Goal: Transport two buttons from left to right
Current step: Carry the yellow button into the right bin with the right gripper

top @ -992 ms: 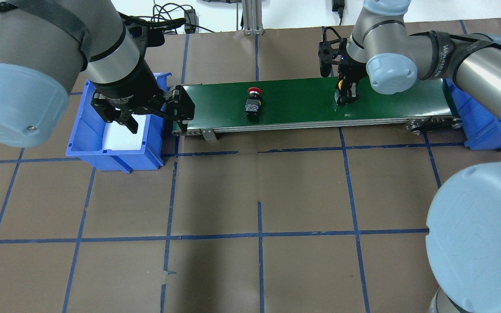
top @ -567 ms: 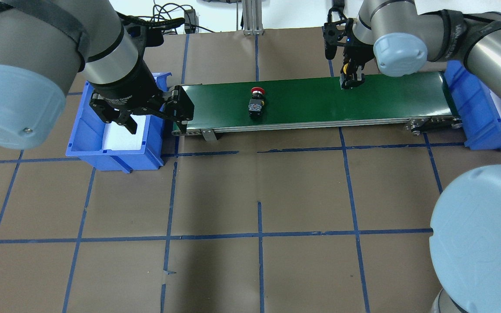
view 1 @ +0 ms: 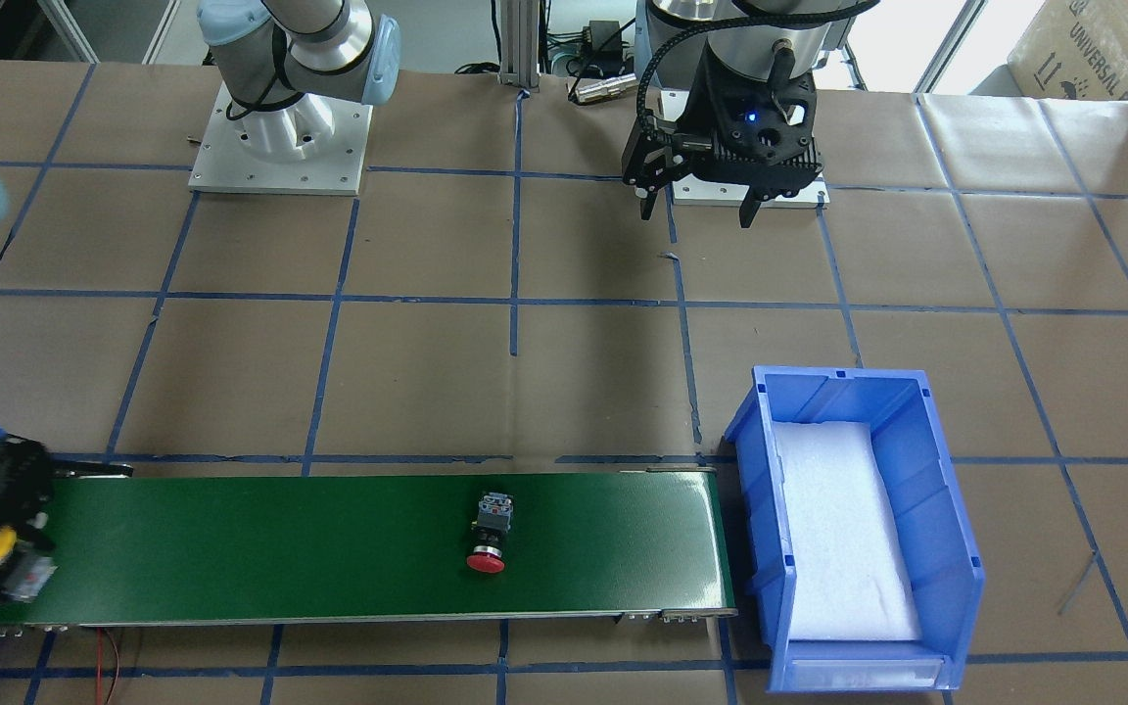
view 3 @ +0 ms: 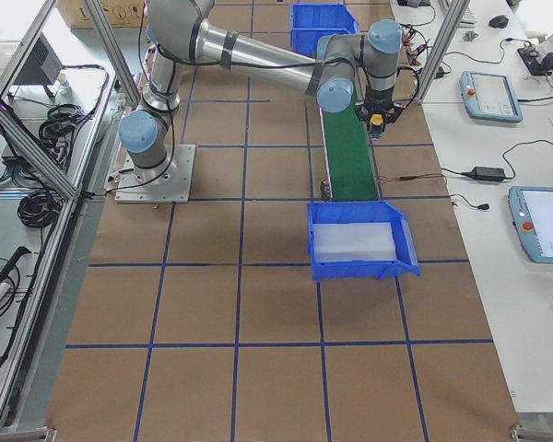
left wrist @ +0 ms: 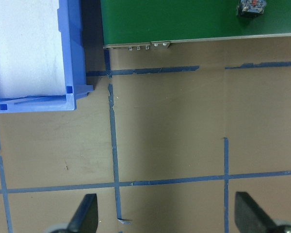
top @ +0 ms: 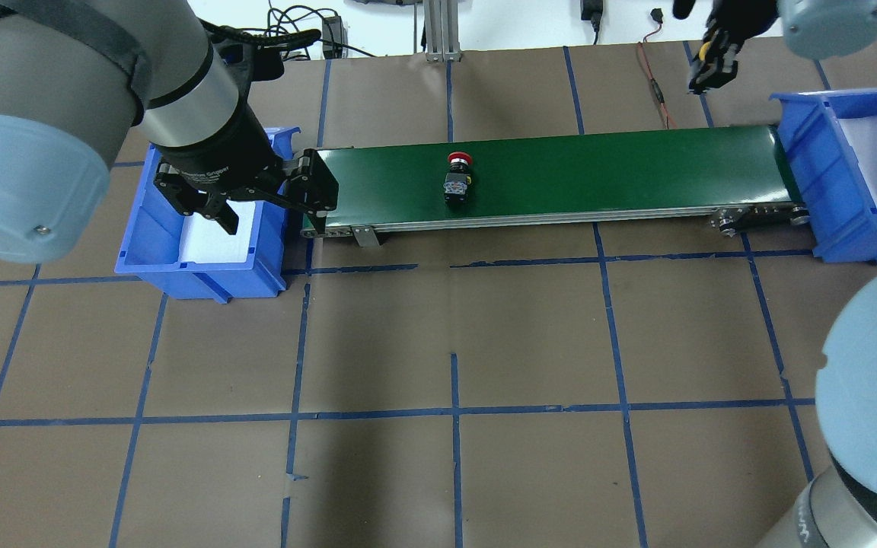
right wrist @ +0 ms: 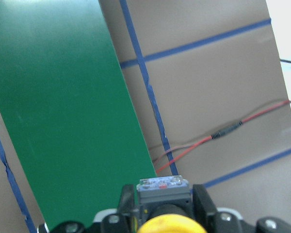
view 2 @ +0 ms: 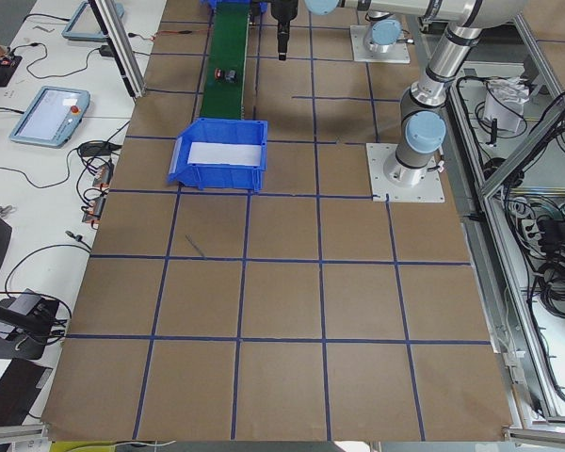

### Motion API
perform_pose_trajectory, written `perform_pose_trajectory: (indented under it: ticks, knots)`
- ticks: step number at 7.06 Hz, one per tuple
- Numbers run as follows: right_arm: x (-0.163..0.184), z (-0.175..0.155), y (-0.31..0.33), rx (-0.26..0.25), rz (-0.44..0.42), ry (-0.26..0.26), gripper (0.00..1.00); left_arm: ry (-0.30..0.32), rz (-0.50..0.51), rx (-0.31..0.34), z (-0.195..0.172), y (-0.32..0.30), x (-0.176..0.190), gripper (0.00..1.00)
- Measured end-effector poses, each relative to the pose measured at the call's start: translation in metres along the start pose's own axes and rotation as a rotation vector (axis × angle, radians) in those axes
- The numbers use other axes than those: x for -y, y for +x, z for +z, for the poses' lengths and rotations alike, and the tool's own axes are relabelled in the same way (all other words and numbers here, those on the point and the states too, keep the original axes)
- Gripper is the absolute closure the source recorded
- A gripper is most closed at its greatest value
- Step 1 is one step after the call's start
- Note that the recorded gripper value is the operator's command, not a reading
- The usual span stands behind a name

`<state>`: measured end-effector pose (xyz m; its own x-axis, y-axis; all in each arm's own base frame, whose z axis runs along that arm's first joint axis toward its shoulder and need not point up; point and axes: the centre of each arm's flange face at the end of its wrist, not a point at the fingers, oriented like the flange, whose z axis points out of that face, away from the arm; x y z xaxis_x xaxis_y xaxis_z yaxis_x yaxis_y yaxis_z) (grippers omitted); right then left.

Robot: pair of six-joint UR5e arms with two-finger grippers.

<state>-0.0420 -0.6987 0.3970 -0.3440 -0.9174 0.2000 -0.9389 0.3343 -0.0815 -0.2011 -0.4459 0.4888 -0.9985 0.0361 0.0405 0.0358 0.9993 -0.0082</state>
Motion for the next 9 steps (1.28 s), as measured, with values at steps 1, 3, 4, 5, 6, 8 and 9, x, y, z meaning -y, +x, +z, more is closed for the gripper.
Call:
perform_pose_trajectory:
  ticks: [1, 3, 4, 5, 6, 8, 9]
  knots:
    - [-0.070, -0.009, 0.018, -0.019, 0.082, -0.019, 0.86, 0.000, 0.000, 0.000, 0.000, 0.000, -0.001, 0.00]
    - [-0.193, -0.013, 0.036, -0.034, 0.133, -0.055, 0.86, 0.001, 0.000, 0.000, 0.000, 0.000, -0.001, 0.00]
    - [-0.231, 0.000, 0.042, -0.026, 0.113, -0.066, 0.86, 0.001, 0.000, 0.000, 0.000, 0.000, 0.000, 0.00]
    - [-0.253, 0.019, 0.045, -0.010, 0.073, -0.068, 0.85, 0.000, 0.000, -0.001, 0.001, 0.000, 0.001, 0.00]
    - [-0.265, 0.041, 0.047, 0.015, 0.020, -0.062, 0.85, 0.000, 0.001, 0.000, 0.000, 0.000, 0.000, 0.00]
    - [-0.271, 0.074, 0.048, 0.070, -0.042, -0.041, 0.86, -0.007, 0.001, 0.001, 0.000, 0.000, -0.007, 0.00]
    - [-0.272, 0.093, 0.047, 0.110, -0.080, -0.028, 0.85, -0.014, 0.002, 0.001, 0.001, 0.000, -0.007, 0.00]
